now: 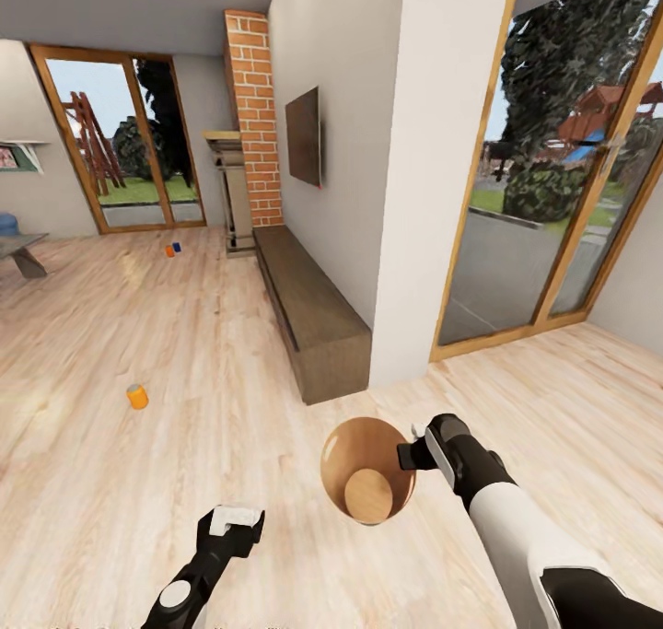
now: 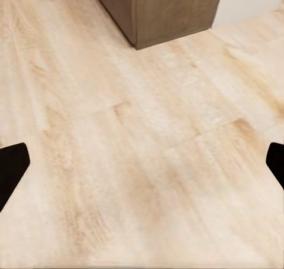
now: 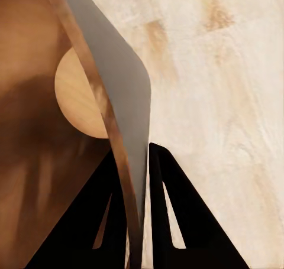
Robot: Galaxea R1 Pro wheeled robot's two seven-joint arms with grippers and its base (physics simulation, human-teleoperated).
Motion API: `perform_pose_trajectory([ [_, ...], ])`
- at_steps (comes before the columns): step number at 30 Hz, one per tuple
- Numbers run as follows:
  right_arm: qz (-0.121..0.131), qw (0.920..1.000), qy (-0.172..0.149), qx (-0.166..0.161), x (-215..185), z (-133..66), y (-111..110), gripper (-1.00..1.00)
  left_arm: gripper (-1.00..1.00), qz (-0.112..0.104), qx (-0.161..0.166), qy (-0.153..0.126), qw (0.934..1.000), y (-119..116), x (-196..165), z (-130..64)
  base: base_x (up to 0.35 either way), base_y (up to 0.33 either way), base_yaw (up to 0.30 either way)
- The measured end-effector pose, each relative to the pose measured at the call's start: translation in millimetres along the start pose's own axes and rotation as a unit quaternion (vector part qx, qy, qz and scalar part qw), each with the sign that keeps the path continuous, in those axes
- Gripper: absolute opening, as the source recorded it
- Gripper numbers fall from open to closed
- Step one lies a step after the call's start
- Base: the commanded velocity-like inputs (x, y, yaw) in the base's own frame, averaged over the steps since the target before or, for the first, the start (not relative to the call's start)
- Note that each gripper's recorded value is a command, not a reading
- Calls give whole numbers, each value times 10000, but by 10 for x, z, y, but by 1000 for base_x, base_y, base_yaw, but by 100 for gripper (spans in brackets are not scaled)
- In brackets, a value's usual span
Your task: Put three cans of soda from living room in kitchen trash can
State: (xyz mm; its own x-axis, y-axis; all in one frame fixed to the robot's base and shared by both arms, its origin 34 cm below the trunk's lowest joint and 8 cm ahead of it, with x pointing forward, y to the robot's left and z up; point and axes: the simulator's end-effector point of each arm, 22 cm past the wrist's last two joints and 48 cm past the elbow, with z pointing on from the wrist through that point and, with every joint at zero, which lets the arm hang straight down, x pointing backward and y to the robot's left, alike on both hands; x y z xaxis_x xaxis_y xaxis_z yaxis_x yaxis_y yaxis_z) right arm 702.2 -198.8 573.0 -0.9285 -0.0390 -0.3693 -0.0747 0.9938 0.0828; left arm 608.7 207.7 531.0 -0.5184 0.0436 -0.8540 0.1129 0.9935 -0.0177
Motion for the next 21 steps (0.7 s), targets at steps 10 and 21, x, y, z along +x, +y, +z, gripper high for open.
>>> perform_pose_trajectory([
  [10,-164,9997,-181,49,-71,7,17,-100,100,0,0,4,10000,0,2,0,69,205,12],
  [21,-257,9995,-183,92,-73,8,27,-100,100,0,0,15,10000,0,6,0,305,29,16],
])
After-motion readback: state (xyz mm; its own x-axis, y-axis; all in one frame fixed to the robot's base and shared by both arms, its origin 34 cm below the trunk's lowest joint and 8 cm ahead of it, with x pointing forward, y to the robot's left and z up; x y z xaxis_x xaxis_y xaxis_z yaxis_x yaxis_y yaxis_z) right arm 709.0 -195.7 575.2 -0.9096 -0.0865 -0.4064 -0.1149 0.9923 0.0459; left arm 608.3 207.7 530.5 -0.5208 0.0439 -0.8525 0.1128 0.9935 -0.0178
